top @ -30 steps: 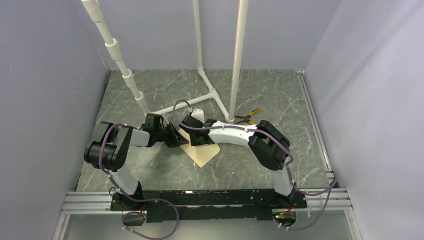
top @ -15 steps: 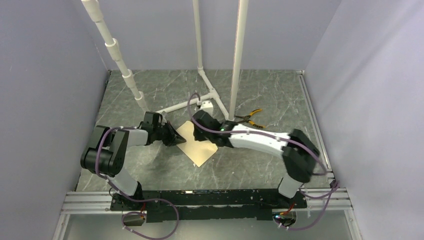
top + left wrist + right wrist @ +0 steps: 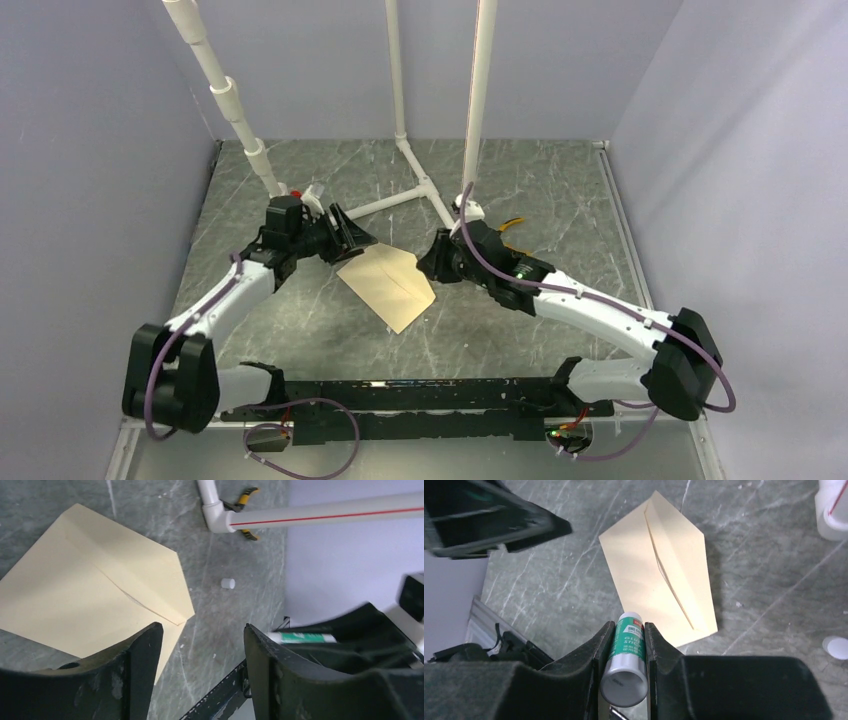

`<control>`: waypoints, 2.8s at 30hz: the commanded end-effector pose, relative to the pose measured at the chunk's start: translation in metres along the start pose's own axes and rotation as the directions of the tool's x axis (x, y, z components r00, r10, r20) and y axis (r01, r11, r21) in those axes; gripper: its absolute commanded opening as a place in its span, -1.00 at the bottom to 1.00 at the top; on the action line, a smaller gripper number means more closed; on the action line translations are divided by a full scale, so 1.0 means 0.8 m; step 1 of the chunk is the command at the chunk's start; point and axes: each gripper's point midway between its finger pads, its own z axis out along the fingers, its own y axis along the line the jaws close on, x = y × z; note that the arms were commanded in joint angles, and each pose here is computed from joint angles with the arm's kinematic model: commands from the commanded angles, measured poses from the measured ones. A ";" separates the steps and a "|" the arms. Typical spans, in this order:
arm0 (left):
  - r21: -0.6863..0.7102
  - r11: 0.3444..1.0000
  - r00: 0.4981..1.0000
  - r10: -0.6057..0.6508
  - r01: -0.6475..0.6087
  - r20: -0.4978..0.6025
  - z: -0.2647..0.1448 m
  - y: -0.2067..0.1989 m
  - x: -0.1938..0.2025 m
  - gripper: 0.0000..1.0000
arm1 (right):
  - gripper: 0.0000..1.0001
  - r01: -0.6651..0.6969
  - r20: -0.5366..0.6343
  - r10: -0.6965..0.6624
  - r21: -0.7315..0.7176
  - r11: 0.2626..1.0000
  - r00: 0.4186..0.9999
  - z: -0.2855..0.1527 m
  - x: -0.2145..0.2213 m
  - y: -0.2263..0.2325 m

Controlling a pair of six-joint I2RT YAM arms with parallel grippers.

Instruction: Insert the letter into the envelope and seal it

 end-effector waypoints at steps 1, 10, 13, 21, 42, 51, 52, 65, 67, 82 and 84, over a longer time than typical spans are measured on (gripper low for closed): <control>0.016 0.996 0.995 0.093 -0.093 0.033 -0.028 -0.024 -0.001 0.43 | -1.00 -0.096 0.023 0.101 -0.159 0.983 0.995 -0.021 -0.016 0.021; -0.071 0.992 0.994 0.109 -0.107 0.014 -0.047 0.009 0.029 0.76 | -1.00 -0.511 -0.019 0.511 0.004 0.859 0.859 -0.020 0.010 -0.088; -0.104 0.989 0.994 0.101 -0.104 -0.036 -0.042 0.023 0.039 0.78 | -1.00 -0.594 -0.028 0.594 0.005 0.805 0.804 -0.016 0.010 -0.112; -0.150 0.984 0.991 0.082 -0.096 -0.103 -0.024 0.042 0.044 0.85 | -1.00 -0.638 -0.094 0.636 0.010 0.770 0.766 0.034 -0.008 -0.139; -0.195 0.979 0.992 0.039 -0.062 -0.122 0.025 0.063 0.019 0.60 | -0.76 -0.744 -0.229 0.720 -0.027 0.668 0.655 0.094 -0.017 -0.177; -0.258 0.964 0.991 0.023 -0.057 -0.133 0.026 0.082 0.022 0.62 | -0.20 -0.746 -0.180 0.745 0.074 0.661 0.642 0.095 -0.010 -0.199; -0.259 0.964 0.991 0.022 -0.056 -0.134 0.027 0.082 0.022 0.61 | -0.16 -0.747 -0.178 0.746 0.076 0.661 0.642 0.096 -0.011 -0.200; -0.376 0.925 0.996 0.018 -0.051 -0.090 0.024 0.113 0.016 0.30 | -0.41 -0.590 -0.183 0.588 0.053 0.806 0.788 0.079 -0.024 -0.164; -0.378 0.925 0.996 0.014 -0.047 -0.090 0.025 0.117 0.019 0.17 | -0.51 -0.519 -0.184 0.528 0.099 0.849 0.829 0.086 -0.016 -0.152; -0.396 0.917 0.994 0.002 -0.046 -0.110 0.049 0.140 0.041 -0.18 | -0.75 -0.222 -0.030 0.260 0.438 0.871 0.965 0.123 -0.008 -0.128; -0.410 0.910 0.994 0.006 -0.052 -0.113 0.050 0.143 0.044 -0.19 | -0.75 -0.229 -0.038 0.272 0.440 0.869 0.961 0.122 0.000 -0.129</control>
